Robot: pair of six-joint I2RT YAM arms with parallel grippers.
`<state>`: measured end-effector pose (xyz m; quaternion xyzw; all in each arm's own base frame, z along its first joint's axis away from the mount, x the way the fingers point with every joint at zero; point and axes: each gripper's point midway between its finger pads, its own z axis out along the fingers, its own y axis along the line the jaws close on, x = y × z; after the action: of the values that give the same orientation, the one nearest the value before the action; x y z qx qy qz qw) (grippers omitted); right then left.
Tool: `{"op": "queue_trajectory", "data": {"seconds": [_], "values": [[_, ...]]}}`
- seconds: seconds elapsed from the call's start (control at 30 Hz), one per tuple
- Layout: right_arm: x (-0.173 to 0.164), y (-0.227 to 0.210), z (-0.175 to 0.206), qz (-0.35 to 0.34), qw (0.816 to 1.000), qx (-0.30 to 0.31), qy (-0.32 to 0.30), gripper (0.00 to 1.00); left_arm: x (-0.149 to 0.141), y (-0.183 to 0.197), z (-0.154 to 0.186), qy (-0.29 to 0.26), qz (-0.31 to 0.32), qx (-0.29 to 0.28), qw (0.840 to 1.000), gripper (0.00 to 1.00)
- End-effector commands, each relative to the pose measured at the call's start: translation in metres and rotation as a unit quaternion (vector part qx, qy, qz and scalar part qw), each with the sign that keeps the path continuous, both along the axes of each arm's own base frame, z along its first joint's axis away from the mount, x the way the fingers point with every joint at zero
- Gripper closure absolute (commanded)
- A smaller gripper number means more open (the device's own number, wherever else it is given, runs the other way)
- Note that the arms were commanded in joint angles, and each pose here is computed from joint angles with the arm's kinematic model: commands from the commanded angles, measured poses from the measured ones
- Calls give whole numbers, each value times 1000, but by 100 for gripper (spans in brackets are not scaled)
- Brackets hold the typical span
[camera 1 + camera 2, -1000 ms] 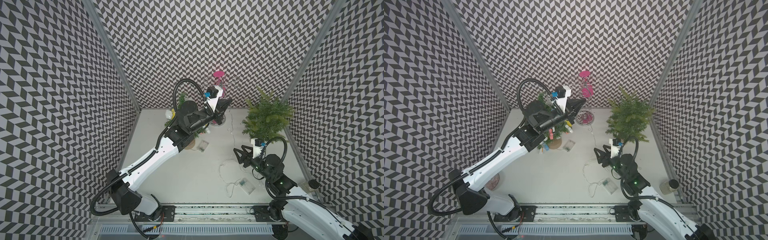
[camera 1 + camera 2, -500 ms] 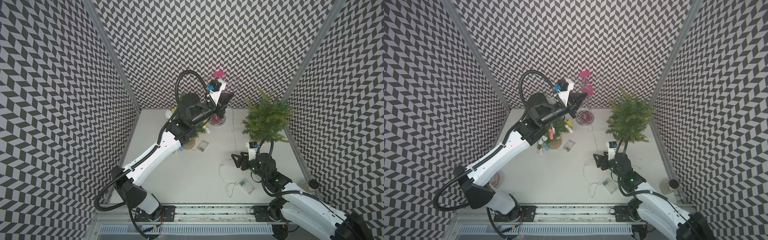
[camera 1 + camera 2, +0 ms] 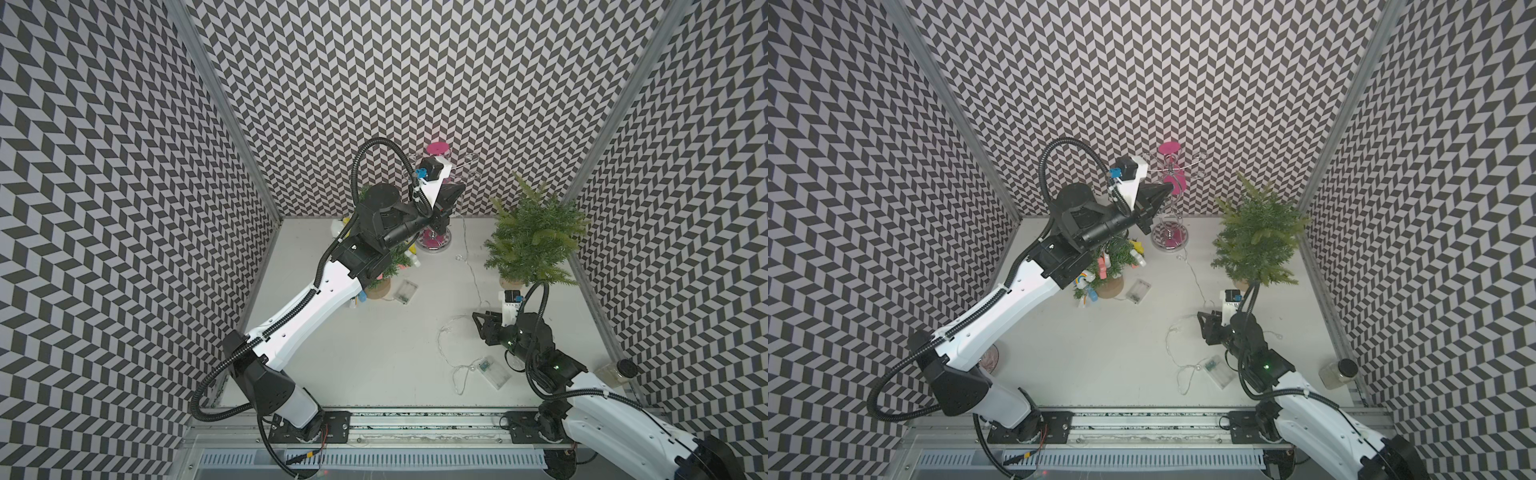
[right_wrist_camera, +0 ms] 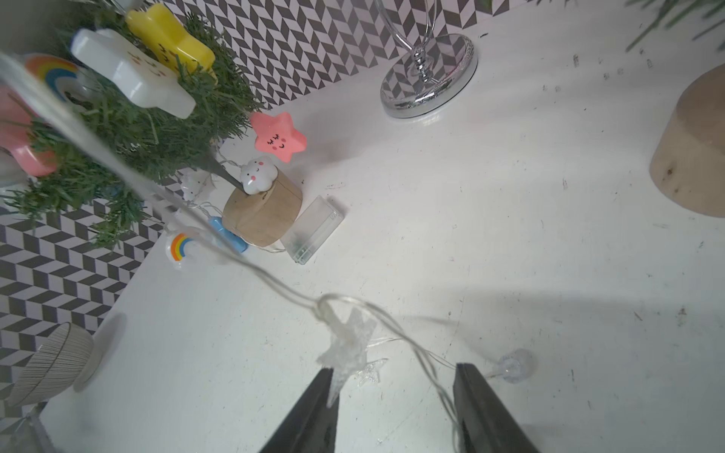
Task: Wrap string light around the christmas tree
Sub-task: Pick up the light string from the center of the board.
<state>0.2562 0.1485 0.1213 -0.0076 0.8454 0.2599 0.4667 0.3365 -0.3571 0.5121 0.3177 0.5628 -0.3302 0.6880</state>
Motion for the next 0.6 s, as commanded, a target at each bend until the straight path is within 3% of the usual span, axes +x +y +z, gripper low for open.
{"op": "queue_trajectory", "data": {"seconds": [0.0, 0.1, 0.33, 0.47, 0.57], "values": [[1, 0, -3, -5, 1000, -3, 12, 48, 5, 3, 11, -11, 10, -3, 1000, 100], [-3, 7, -1, 12, 1000, 1, 19, 33, 7, 5, 13, -12, 14, -2, 1000, 100], [-3, 16, -6, 38, 999, 3, 14, 32, 9, 2, 8, -9, 12, 1, 1000, 100], [8, 14, -10, 19, 1000, -2, -5, 44, 6, 2, 11, -11, 7, -3, 1000, 100], [14, 8, -22, 0, 999, -30, 21, 65, 6, 5, 14, -12, 12, -4, 1000, 100]]}}
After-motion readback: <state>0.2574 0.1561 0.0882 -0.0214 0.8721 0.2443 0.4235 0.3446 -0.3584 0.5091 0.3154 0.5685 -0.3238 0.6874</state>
